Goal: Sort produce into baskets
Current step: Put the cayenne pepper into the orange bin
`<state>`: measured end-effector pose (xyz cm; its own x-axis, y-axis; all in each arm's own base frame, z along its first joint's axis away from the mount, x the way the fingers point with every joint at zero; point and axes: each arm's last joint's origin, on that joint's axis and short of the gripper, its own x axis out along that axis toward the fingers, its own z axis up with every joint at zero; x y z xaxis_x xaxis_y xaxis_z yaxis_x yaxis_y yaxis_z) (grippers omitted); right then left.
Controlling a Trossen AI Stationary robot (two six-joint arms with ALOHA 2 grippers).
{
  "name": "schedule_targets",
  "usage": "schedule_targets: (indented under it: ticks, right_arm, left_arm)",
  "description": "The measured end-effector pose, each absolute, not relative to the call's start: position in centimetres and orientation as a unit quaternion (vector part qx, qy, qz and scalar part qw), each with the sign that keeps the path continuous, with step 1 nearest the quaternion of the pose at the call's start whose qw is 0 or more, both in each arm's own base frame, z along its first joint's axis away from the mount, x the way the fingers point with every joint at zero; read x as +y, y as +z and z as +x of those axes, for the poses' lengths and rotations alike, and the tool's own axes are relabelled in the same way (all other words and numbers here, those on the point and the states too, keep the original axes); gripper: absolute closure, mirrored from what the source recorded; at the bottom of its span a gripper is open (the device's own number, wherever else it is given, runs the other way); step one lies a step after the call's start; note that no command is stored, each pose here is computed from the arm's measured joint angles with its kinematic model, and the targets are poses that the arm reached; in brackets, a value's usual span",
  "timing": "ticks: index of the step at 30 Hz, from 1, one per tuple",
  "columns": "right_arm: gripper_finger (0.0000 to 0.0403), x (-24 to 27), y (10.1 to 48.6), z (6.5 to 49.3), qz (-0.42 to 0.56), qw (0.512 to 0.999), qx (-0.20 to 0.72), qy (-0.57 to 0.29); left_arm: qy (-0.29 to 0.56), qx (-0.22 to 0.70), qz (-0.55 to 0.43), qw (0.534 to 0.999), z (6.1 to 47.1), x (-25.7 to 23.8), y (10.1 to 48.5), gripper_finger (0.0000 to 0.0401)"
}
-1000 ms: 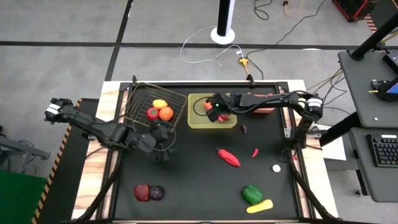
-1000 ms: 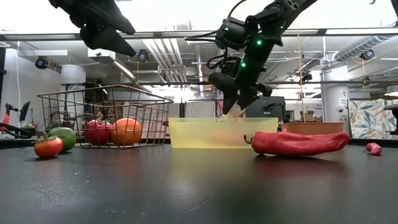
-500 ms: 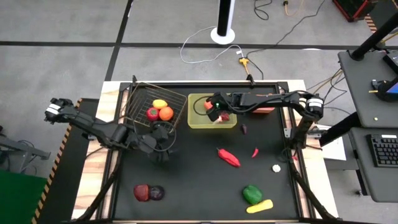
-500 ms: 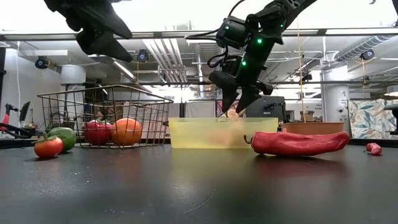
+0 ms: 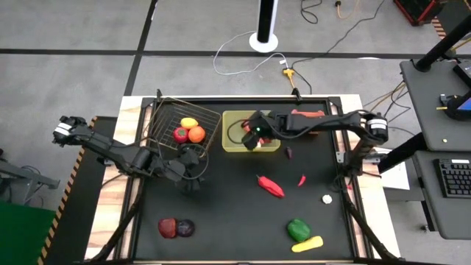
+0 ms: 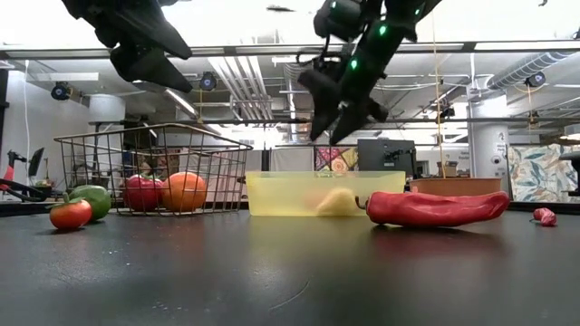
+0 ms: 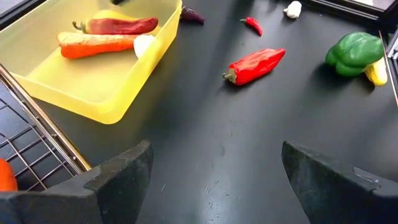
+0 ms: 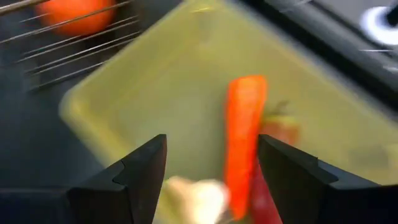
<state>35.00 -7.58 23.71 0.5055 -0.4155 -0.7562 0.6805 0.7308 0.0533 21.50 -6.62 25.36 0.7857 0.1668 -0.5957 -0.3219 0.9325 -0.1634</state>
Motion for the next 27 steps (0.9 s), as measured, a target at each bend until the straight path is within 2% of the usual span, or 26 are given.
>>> schedule_targets:
  ticks: [6, 9, 12, 18, 24, 27]
  right_arm:
    - [0.0156, -3.3, 24.5, 35.3, 0.192, 0.875, 0.4, -0.194]
    - [0.0154, -1.0, 24.4, 35.4, 0.193, 0.876, 0.423, -0.126]
    - [0.0156, 1.1, 24.0, 35.1, 0.184, 0.868, 0.452, -0.093]
    - [0.0153, 4.3, 23.1, 33.5, 0.174, 0.829, 0.525, -0.086]
    - [0.0152, 5.6, 22.4, 31.4, 0.19, 0.765, 0.601, -0.132]
    - [0.0149, 5.7, 22.1, 30.0, 0.19, 0.718, 0.648, -0.17]
  left_arm:
    - [0.13, 0.3, -0.129, 0.936, 21.5, -6.6, 25.4, 0.0065]
    - [0.13, 0.3, -0.128, 0.936, 21.5, -6.6, 25.4, 0.0065]
    - [0.13, 0.301, -0.126, 0.936, 21.5, -6.6, 25.3, 0.0065]
    - [0.13, 0.301, -0.122, 0.937, 21.5, -6.6, 25.3, 0.0065]
    - [0.13, 0.301, -0.122, 0.937, 21.5, -6.6, 25.3, 0.0065]
    - [0.13, 0.301, -0.122, 0.937, 21.5, -6.6, 25.3, 0.0065]
